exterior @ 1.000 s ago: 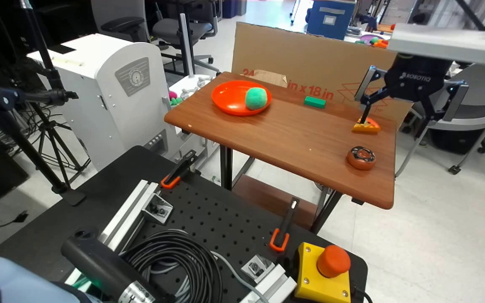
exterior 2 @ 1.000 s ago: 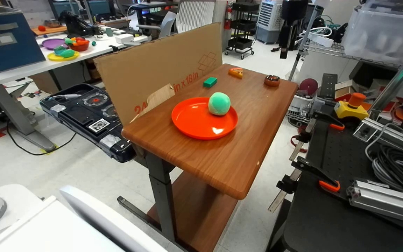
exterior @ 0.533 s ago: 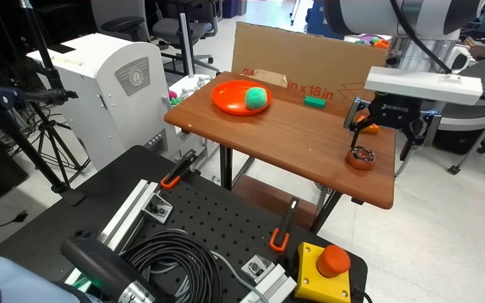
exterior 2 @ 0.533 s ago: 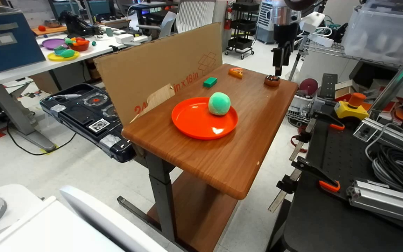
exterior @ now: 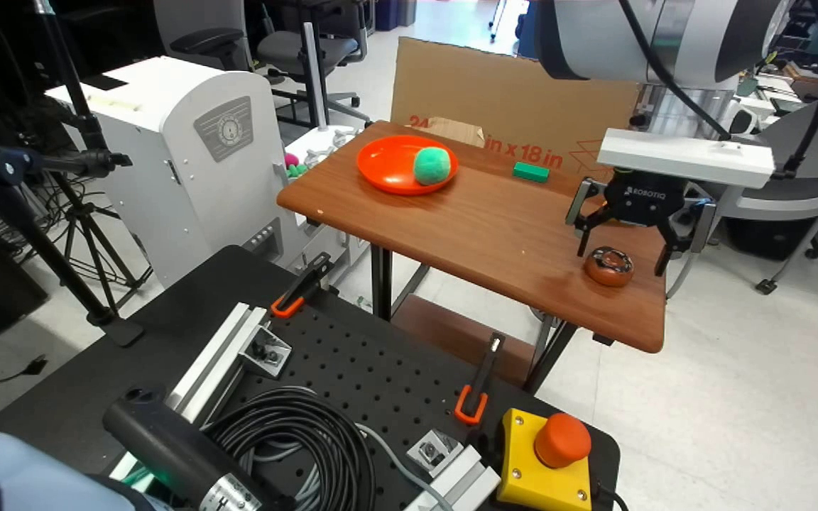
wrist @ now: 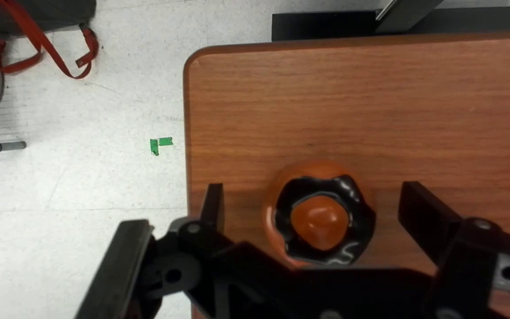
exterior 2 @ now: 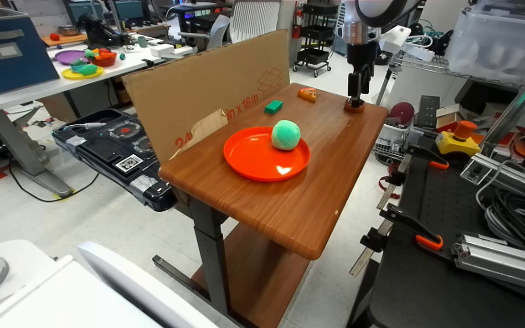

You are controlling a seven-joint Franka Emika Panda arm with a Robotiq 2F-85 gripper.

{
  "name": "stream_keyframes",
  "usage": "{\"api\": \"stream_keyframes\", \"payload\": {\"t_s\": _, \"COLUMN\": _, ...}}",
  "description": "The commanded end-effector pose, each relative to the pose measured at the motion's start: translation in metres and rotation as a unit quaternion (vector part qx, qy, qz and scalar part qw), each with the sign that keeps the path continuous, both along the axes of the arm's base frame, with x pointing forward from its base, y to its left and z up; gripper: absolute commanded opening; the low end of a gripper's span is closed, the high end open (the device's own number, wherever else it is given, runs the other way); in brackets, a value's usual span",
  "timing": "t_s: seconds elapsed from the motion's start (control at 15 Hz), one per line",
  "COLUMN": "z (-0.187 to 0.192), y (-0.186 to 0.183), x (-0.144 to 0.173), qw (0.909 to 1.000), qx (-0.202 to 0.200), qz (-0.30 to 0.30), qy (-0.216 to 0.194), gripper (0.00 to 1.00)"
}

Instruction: Move the donut to the left

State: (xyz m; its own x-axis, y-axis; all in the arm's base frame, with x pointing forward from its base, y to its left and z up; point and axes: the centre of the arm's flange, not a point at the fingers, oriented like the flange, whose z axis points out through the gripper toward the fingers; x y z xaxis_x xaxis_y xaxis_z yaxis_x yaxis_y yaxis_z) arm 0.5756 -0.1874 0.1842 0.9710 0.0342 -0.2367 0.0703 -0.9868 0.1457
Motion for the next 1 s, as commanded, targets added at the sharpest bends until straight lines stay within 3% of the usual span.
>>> {"api": "stream_keyframes", "payload": {"t_s": 0.0, "z": -0.007, "y": 0.002, "x": 0.016, "qw": 0.9998, "qx": 0.007, "qz": 0.0, "qy": 0.016, "gripper": 1.0}}
{"api": "stream_keyframes", "payload": {"t_s": 0.13, "z": -0.013, "y": 0.002, "x": 0.02, "qw": 0.9996, "qx": 0.005, "qz": -0.003, "qy": 0.026, "gripper": 1.0}}
{"api": "stream_keyframes", "payload": {"t_s": 0.2, "z": -0.014, "y": 0.0, "x": 0.022, "qw": 0.9996, "qx": 0.003, "qz": -0.004, "qy": 0.028, "gripper": 0.78}}
{"api": "stream_keyframes", "payload": {"t_s": 0.53, "z": -0.019, "y": 0.0, "x": 0.031, "qw": 0.9992, "qx": -0.002, "qz": -0.005, "qy": 0.04, "gripper": 0.42}}
{"api": "stream_keyframes", "payload": {"t_s": 0.93, "z": 0.013, "y": 0.025, "x": 0.003, "qw": 0.9985, "qx": -0.002, "qz": 0.041, "qy": 0.035, "gripper": 0.42}}
